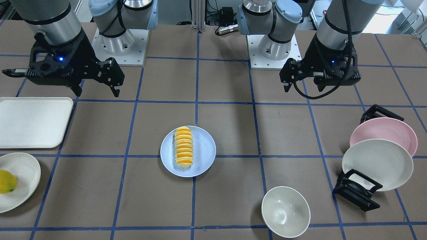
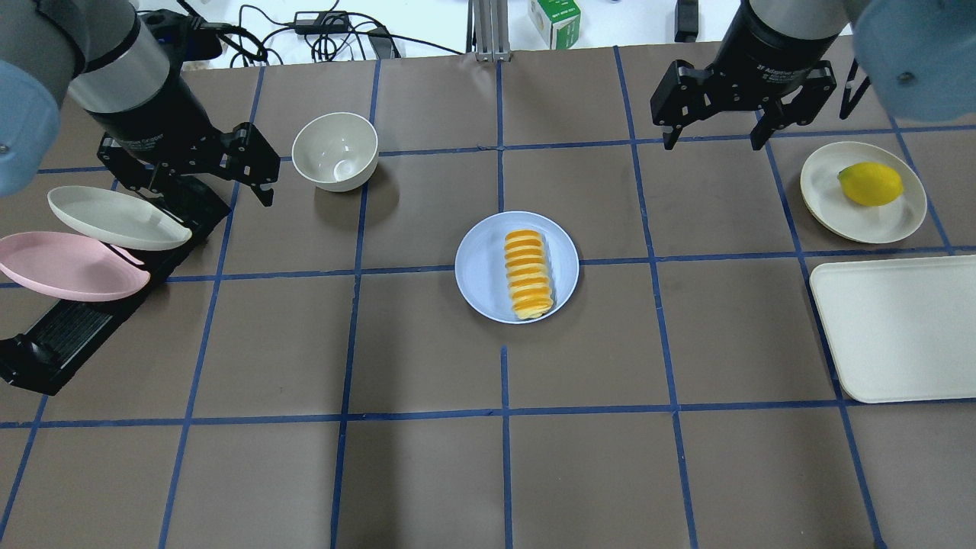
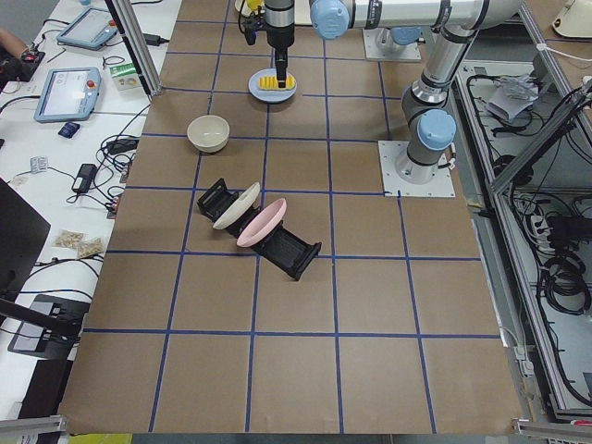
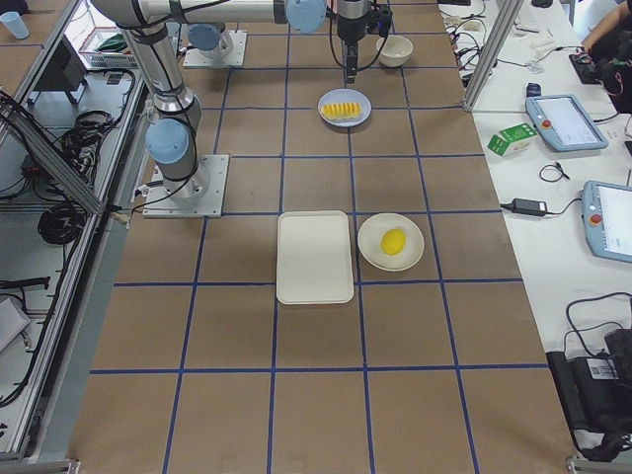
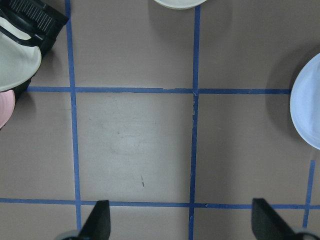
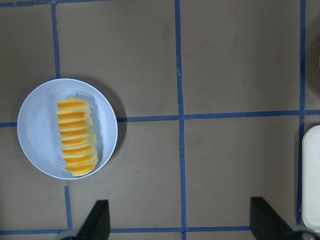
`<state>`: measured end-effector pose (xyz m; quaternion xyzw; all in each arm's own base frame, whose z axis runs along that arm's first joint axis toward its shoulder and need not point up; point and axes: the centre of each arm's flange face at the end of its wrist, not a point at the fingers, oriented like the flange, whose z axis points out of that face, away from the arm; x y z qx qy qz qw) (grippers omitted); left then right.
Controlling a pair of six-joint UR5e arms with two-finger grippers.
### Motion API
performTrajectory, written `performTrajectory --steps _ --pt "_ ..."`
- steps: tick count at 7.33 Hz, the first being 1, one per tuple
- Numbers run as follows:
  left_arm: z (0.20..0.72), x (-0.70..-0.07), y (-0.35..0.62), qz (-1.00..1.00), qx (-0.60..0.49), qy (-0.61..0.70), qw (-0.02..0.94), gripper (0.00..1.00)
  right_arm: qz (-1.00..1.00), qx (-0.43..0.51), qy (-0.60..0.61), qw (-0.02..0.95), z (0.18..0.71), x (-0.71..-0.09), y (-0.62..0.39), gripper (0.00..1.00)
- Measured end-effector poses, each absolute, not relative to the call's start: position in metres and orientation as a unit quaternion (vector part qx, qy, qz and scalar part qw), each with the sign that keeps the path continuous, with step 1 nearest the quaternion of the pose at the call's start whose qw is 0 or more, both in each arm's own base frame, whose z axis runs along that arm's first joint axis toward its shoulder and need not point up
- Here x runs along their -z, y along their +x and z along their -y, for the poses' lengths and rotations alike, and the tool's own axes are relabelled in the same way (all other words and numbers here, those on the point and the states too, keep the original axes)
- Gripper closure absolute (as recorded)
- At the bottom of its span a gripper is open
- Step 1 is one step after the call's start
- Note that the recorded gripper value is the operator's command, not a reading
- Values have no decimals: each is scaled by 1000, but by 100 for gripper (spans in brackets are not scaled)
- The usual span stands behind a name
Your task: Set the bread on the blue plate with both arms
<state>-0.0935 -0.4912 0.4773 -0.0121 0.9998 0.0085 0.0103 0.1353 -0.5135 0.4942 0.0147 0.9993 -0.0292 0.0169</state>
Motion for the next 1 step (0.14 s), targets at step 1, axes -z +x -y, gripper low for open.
performTrajectory --steps 1 --pt "491 -477 -93 -1000 -8 -13 10 0 -999 28 14 8 513 -493 134 0"
